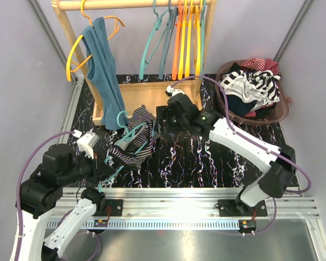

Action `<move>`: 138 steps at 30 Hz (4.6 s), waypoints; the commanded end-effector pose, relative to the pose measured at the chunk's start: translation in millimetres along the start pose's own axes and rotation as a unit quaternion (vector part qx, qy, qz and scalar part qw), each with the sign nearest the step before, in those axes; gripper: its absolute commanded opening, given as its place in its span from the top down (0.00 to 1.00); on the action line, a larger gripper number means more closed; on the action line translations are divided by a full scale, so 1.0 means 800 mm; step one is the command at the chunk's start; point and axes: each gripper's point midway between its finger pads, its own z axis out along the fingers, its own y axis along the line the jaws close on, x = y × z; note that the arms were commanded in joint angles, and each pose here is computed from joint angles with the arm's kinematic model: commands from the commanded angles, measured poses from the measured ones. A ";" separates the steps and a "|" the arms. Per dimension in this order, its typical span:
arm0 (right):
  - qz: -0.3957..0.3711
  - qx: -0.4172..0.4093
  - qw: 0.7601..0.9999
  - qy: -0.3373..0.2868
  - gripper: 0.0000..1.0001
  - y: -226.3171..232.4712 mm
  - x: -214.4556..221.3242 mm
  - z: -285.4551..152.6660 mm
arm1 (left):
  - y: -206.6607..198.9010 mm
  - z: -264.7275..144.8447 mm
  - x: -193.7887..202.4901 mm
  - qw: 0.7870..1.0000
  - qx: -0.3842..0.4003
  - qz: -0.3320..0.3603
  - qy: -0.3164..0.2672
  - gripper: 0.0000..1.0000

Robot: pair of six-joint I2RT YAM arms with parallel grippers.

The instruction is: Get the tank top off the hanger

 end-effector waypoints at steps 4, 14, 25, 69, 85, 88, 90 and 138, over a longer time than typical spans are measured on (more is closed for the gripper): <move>-0.016 -0.157 0.987 -0.011 0.20 0.086 -0.008 -0.048 | -0.014 0.003 -0.015 0.999 0.031 0.012 -0.017 1.00; 0.018 -0.026 0.999 -0.003 0.84 0.056 -0.006 0.017 | -0.020 -0.002 -0.026 0.999 0.035 0.015 -0.026 1.00; 0.130 0.162 0.978 -0.023 1.00 -0.107 -0.001 0.018 | -0.020 -0.012 -0.024 0.999 0.027 0.012 -0.038 1.00; 0.543 -0.276 0.791 0.055 0.46 0.070 0.020 -0.035 | -0.042 0.057 0.038 0.977 0.206 0.063 0.001 1.00; 0.380 -0.249 0.870 -0.192 1.00 0.022 -0.064 -0.171 | -0.040 0.069 -0.018 0.974 0.182 0.102 -0.086 0.01; 0.270 -0.216 0.916 -0.206 1.00 0.027 -0.081 -0.203 | -0.047 0.068 -0.030 0.970 0.192 0.108 -0.101 0.01; 0.197 -0.210 0.932 -0.219 1.00 0.032 -0.092 -0.233 | -0.051 0.067 -0.038 0.968 0.195 0.114 -0.108 0.01; 0.596 -0.281 0.712 -0.244 1.00 -0.044 -0.071 -0.308 | -0.182 0.125 -0.053 0.893 0.325 0.306 -0.057 0.61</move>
